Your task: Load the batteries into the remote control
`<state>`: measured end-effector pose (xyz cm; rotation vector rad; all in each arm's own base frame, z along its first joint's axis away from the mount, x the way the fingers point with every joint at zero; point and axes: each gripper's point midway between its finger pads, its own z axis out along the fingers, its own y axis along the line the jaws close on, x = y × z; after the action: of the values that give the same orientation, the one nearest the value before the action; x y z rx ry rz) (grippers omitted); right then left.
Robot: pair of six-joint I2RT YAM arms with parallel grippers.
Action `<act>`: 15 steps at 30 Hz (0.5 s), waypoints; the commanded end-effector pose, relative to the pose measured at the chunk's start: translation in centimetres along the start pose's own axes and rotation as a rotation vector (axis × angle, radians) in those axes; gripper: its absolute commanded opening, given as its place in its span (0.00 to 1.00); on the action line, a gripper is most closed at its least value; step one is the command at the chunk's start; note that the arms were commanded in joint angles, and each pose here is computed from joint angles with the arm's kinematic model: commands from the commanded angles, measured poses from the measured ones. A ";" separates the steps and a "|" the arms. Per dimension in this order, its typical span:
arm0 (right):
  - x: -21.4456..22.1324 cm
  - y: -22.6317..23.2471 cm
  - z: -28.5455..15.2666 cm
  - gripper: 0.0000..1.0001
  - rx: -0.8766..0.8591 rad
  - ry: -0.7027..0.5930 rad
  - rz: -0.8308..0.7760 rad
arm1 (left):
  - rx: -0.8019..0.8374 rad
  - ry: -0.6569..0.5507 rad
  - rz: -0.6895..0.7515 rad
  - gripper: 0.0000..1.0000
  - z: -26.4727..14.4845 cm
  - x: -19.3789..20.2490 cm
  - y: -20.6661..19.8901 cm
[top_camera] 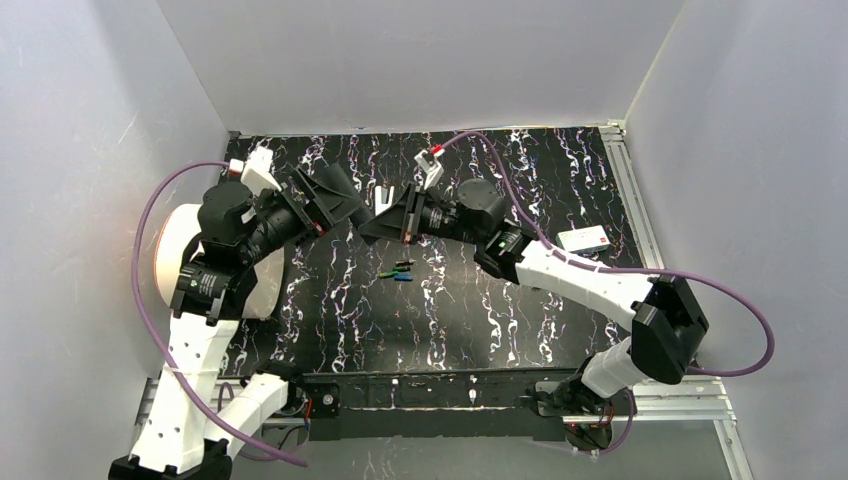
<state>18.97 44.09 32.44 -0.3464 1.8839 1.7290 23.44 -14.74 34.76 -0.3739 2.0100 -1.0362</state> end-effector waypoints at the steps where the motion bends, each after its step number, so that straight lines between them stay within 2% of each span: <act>1: -2.1 6.8 -2.5 0.12 -0.348 -0.006 0.097 | 0.220 0.034 0.102 0.77 -1.1 -0.1 -4.5; 3: -2.4 7.3 -3.5 0.12 -0.411 -0.015 0.134 | 0.277 0.036 0.087 0.74 -1.0 -0.2 -5.5; 9: -2.1 8.4 -4.8 0.13 -0.503 0.002 0.168 | 0.387 0.060 0.072 0.75 -0.1 -0.6 -7.4; 15: -1.8 8.1 -5.0 0.16 -0.505 0.022 0.192 | 0.453 0.096 0.049 0.40 0.5 -0.8 -8.5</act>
<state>16.00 41.08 38.49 -0.3216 1.6176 2.2664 24.09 -19.03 40.09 -0.1147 1.8424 -1.3633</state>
